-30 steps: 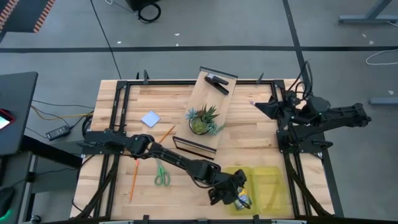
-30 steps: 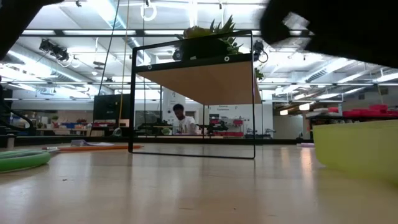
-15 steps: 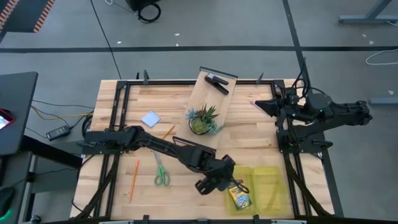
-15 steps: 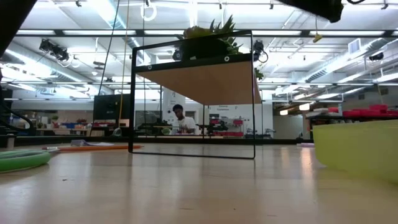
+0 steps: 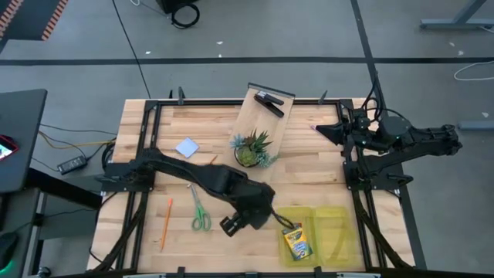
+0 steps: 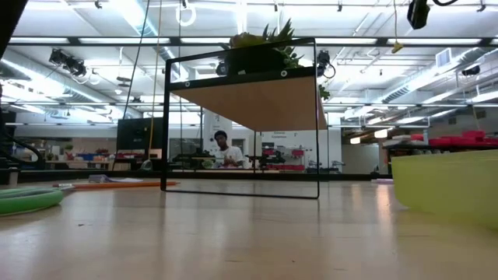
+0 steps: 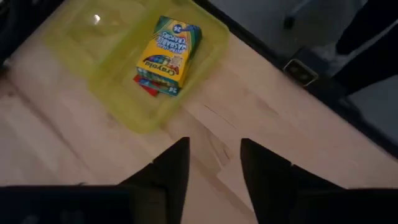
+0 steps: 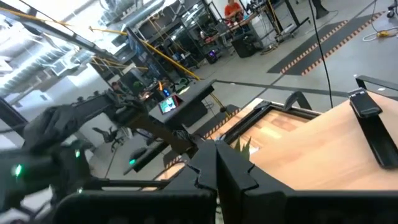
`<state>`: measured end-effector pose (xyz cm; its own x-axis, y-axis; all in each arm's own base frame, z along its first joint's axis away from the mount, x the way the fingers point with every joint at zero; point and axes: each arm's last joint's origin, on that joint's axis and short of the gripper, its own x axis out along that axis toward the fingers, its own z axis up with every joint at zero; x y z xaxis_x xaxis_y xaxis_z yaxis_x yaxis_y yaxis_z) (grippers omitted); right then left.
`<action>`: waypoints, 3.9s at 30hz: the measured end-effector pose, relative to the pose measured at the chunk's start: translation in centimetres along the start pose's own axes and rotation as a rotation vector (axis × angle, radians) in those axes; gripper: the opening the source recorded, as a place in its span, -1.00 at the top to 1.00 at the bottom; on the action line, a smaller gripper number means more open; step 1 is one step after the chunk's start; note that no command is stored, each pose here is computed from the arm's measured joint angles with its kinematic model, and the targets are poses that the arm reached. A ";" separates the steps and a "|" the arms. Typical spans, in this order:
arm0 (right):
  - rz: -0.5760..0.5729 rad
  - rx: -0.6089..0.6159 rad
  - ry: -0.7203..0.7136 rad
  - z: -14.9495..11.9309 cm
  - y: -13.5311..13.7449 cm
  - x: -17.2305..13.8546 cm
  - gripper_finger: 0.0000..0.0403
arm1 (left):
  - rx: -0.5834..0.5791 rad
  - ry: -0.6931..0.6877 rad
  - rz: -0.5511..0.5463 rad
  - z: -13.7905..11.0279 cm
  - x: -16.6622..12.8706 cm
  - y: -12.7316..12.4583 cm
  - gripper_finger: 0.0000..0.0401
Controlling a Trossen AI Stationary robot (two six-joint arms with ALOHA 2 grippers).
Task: Pack school essentials
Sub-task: Put the top orange pencil into the yellow supply box
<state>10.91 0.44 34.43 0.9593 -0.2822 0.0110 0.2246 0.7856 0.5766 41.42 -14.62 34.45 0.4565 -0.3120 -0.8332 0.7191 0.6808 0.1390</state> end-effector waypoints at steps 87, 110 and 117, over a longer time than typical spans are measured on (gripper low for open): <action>-0.026 0.012 -0.064 0.2 0.4 0.9 0.96 | -1.090 -0.258 0.602 -29.2 -7.0 -9.7 0.12; -0.026 0.008 -0.064 0.2 0.4 0.9 0.96 | -1.235 -0.266 0.613 -33.9 -0.3 -13.0 0.17; -0.026 0.001 -0.064 0.2 0.4 0.9 0.96 | -1.143 -0.230 0.663 -34.2 0.7 -12.8 0.06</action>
<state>11.85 0.43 34.83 0.9402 -0.3372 0.0481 0.2492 0.7772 0.5778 14.67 -0.92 13.78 0.7048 0.2629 -0.6589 -0.4566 0.8790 -0.1376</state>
